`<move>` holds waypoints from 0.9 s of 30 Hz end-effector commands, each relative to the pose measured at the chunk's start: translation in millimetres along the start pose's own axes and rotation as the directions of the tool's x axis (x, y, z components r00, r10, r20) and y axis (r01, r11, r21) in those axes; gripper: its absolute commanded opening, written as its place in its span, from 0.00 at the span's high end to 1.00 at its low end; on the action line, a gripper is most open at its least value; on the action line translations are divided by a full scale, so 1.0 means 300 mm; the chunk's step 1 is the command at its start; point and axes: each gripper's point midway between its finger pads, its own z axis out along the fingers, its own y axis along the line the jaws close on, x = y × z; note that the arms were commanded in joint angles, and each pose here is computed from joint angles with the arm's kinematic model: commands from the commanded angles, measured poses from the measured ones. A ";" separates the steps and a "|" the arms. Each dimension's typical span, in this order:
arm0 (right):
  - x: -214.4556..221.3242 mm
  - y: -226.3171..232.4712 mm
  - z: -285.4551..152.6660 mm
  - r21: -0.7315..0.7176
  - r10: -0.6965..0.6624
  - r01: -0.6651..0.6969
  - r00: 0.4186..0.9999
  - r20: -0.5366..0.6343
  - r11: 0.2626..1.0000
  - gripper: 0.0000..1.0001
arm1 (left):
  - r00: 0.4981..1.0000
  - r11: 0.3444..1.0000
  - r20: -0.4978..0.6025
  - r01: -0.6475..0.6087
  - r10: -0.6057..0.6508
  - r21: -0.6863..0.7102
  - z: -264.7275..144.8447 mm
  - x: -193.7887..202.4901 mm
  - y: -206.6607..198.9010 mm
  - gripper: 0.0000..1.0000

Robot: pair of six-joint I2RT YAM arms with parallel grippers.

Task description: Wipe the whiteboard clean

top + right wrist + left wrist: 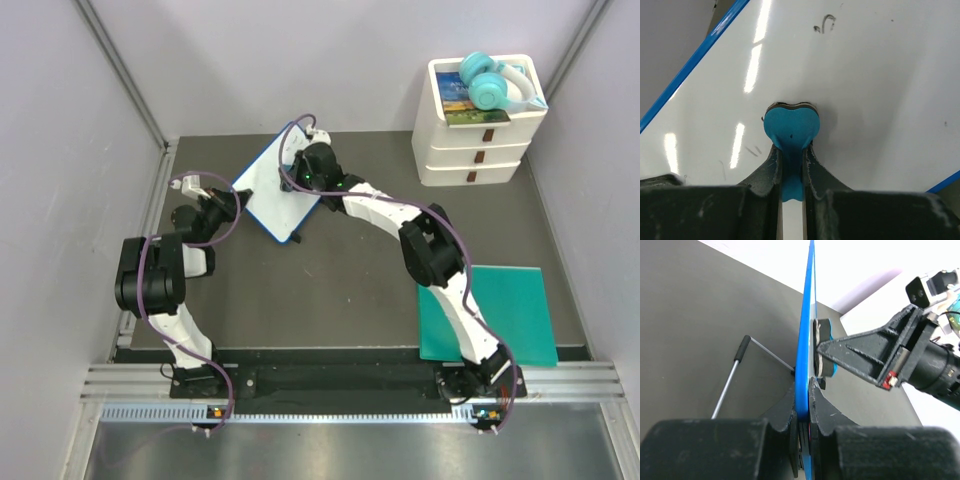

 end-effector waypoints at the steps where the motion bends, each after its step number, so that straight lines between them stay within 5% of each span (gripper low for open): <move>1: 0.291 0.206 -0.075 -0.139 -0.123 0.092 0.965 -0.232 0.986 1.00 | 0.976 0.992 -0.186 -0.107 0.117 0.063 -0.020 0.172 -0.010 1.00; 9: 0.483 0.256 -0.142 -0.184 -0.231 0.175 0.907 -0.352 0.967 1.00 | 0.975 0.993 -0.192 -0.105 0.115 0.062 -0.020 0.180 -0.010 1.00; 18: 0.649 0.045 -0.200 0.020 -0.117 0.142 0.878 -0.464 0.990 1.00 | 0.973 0.992 -0.197 -0.106 0.118 0.067 -0.017 0.186 -0.013 1.00; 27: 0.758 -0.094 -0.264 0.108 0.038 0.010 0.900 -0.434 0.994 1.00 | 0.973 0.992 -0.201 -0.106 0.117 0.064 -0.019 0.189 -0.014 1.00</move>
